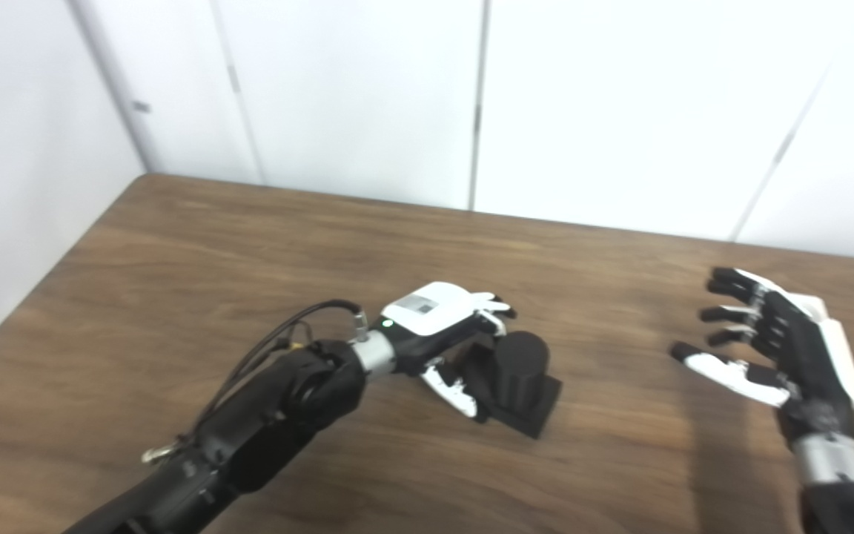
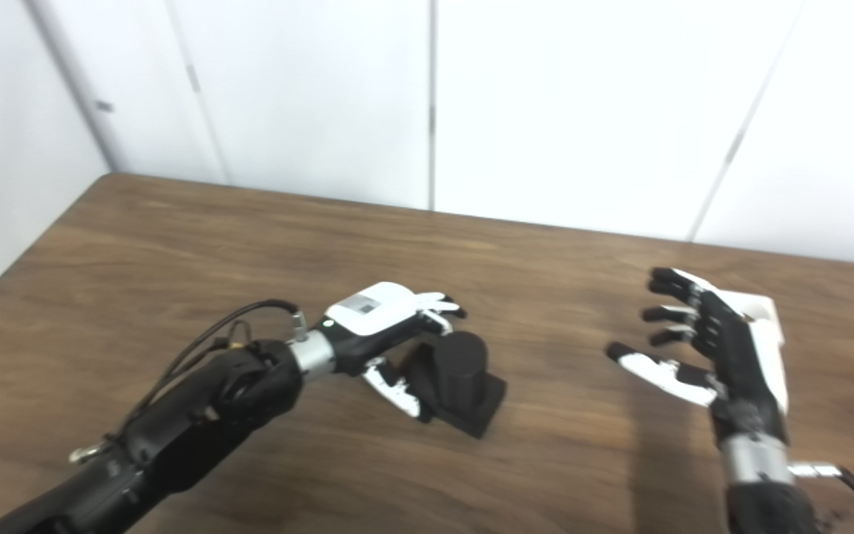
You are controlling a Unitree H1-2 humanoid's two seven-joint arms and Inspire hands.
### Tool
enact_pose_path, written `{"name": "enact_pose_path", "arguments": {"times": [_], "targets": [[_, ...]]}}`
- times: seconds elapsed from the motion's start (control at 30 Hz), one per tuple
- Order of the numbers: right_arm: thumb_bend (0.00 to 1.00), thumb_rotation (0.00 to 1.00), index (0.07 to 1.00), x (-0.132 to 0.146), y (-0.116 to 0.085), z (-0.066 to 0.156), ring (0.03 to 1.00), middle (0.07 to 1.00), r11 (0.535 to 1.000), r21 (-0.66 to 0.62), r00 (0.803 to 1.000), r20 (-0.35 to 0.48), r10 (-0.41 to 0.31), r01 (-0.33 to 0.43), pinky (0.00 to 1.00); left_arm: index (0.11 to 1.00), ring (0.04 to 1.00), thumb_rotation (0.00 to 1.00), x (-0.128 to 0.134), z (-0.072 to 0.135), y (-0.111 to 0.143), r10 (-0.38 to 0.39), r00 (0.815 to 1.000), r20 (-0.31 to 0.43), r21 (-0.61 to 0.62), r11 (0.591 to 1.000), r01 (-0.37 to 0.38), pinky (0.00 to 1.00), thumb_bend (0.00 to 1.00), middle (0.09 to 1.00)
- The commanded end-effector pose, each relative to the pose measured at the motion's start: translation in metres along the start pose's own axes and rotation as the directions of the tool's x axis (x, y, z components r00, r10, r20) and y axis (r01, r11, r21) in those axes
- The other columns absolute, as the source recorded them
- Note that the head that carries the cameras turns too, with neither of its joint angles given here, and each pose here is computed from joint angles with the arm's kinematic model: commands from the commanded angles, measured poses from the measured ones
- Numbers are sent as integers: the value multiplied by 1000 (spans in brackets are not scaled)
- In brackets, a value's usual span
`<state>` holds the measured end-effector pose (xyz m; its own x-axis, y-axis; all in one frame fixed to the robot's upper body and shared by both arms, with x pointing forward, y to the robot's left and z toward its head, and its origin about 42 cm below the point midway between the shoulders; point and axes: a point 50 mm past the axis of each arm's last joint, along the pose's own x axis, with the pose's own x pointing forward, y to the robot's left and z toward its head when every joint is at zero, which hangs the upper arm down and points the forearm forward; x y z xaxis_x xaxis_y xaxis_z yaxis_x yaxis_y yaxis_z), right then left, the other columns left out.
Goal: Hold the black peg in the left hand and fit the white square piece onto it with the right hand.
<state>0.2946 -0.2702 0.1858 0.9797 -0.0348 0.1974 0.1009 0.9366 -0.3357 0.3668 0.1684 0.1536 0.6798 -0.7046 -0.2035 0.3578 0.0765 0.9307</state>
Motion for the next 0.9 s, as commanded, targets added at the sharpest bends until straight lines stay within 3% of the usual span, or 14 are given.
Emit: {"name": "enact_pose_path", "arguments": {"times": [0.0, 0.17, 0.33, 0.47, 0.73, 0.87], "targets": [[624, 0, 741, 12, 0, 19, 614, 742, 1000, -10, 993, 117, -20, 21, 480, 489, 955, 68, -10, 4, -47, -217, 976, 19, 52, 975, 216, 816, 522, 913], [643, 23, 743, 18, 2, 24, 616, 747, 999, -20, 991, 129, -22, 25, 482, 489, 948, 65, -18, -5, -45, -235, 972, 9, 103, 967, 233, 833, 523, 902], [662, 79, 736, 29, -8, 34, 613, 738, 992, -125, 985, 172, 7, 15, 491, 490, 949, 63, -24, -13, -47, -229, 973, 12, 92, 970, 227, 847, 524, 899], [672, 84, 733, 44, -30, 43, 615, 730, 972, -235, 979, 198, 47, 1, 488, 490, 944, 62, -26, -18, -50, -231, 973, 11, 86, 970, 229, 839, 524, 900], [677, 48, 721, 67, -72, 51, 623, 722, 932, -359, 980, 198, 15, 59, 497, 491, 923, 61, -32, -20, -58, -225, 974, 28, 80, 972, 222, 823, 523, 894], [670, 79, 735, 83, -93, 56, 656, 747, 870, -487, 983, 184, 15, 78, 530, 490, 917, 58, -36, -23, -57, -211, 977, 29, 75, 975, 208, 815, 523, 890]]}}
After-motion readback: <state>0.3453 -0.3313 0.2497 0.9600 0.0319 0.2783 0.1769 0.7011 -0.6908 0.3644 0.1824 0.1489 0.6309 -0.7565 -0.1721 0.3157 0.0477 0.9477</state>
